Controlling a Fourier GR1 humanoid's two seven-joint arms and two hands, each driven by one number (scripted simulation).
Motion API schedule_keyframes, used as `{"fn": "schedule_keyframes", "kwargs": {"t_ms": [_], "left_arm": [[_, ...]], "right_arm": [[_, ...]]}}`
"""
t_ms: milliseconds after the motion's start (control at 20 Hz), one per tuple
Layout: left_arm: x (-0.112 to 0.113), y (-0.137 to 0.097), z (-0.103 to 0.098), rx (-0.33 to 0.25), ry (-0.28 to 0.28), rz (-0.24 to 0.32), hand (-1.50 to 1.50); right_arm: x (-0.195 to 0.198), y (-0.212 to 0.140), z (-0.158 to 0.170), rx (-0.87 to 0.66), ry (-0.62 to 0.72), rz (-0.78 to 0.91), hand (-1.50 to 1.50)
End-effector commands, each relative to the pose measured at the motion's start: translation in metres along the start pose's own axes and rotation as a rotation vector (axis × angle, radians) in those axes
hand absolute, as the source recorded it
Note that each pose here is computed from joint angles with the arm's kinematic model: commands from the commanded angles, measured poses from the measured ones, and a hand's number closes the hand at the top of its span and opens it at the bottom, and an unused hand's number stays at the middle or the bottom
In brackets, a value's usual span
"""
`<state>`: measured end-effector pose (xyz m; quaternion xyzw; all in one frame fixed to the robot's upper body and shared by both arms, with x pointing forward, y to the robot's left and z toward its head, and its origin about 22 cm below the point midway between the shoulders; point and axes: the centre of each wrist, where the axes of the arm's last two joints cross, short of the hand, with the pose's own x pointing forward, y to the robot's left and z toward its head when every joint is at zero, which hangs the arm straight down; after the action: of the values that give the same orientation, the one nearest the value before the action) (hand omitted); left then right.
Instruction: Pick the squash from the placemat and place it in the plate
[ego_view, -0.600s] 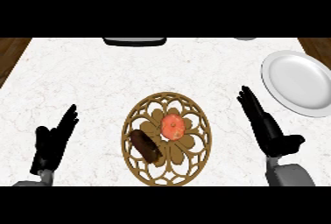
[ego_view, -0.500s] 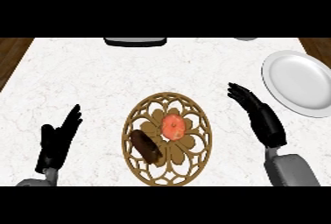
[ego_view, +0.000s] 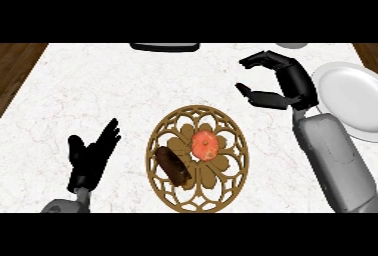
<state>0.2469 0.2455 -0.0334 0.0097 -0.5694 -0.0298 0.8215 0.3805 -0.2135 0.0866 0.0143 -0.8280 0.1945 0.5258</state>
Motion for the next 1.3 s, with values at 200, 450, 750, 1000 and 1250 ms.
{"fn": "schedule_keyframes", "kwargs": {"t_ms": [200, 450, 750, 1000, 1250], "left_arm": [[0.001, -0.007, 0.016, 0.036, 0.014, 0.035, 0.00], [0.004, -0.011, 0.007, 0.036, 0.020, 0.051, 0.00], [-0.011, -0.004, 0.009, 0.022, 0.031, 0.044, 0.00], [-0.007, -0.012, 0.006, 0.019, 0.036, 0.070, 0.00], [0.004, -0.005, 0.020, 0.017, 0.046, 0.069, 0.00]], "right_arm": [[-0.024, -0.004, -0.023, 0.079, -0.116, -0.098, -1.50], [-0.014, -0.019, -0.029, 0.281, -0.035, 0.117, -1.50], [0.011, -0.017, -0.047, 0.578, 0.062, 0.368, -1.50], [0.031, 0.033, -0.039, 0.662, 0.077, 0.459, -1.50], [0.034, 0.050, -0.021, 0.680, 0.127, 0.499, -1.50]]}}
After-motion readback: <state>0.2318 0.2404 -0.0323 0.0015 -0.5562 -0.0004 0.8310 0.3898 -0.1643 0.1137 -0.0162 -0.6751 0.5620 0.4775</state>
